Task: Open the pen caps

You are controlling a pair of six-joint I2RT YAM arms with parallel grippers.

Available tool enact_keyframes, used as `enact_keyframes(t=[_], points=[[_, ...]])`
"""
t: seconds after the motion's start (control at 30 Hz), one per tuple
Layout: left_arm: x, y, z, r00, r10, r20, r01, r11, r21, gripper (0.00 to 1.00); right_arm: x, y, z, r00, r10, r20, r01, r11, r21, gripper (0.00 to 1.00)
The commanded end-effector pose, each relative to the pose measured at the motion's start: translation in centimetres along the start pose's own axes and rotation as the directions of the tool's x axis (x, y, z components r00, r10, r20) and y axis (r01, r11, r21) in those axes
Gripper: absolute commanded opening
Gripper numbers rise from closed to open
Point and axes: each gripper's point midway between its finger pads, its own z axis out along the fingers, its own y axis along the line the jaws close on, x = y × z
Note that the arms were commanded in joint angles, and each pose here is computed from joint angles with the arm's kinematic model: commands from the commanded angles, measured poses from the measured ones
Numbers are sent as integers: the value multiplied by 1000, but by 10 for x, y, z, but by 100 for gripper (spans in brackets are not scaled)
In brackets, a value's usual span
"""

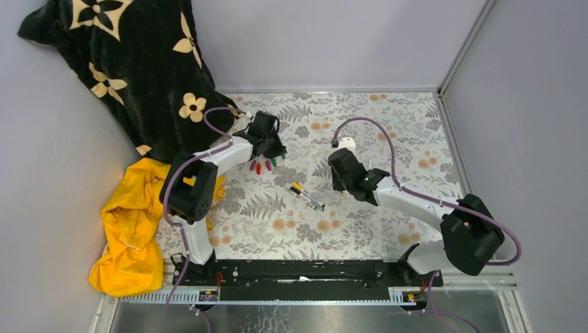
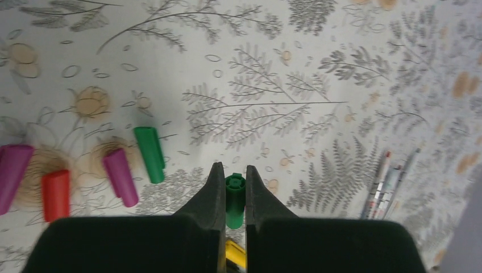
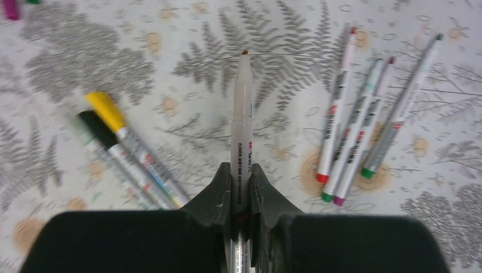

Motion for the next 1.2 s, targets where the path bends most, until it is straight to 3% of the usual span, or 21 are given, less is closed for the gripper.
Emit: enact_keyframes(t=[0.0, 0.17, 0.37, 0.83, 1.17], points=[[4, 32, 2, 997, 78, 23, -73, 985, -157, 2, -11, -35, 11, 999, 50, 11, -51, 986, 159, 0], [8, 44, 9, 995, 95, 4, -92, 971, -219, 8, -10, -64, 19, 996, 88, -6, -84, 965, 250, 0], [9, 50, 15, 995, 99, 0, -96, 965, -246, 27, -11, -88, 25, 994, 106, -30, -91, 947, 308, 0], [2, 42, 17, 996, 83, 22, -75, 969, -235, 34, -8, -150, 24, 983, 180, -37, -146, 889, 434, 0], [-9, 18, -6, 997, 32, 64, -22, 988, -154, 34, 16, -172, 36, 970, 222, -98, -154, 875, 459, 11]])
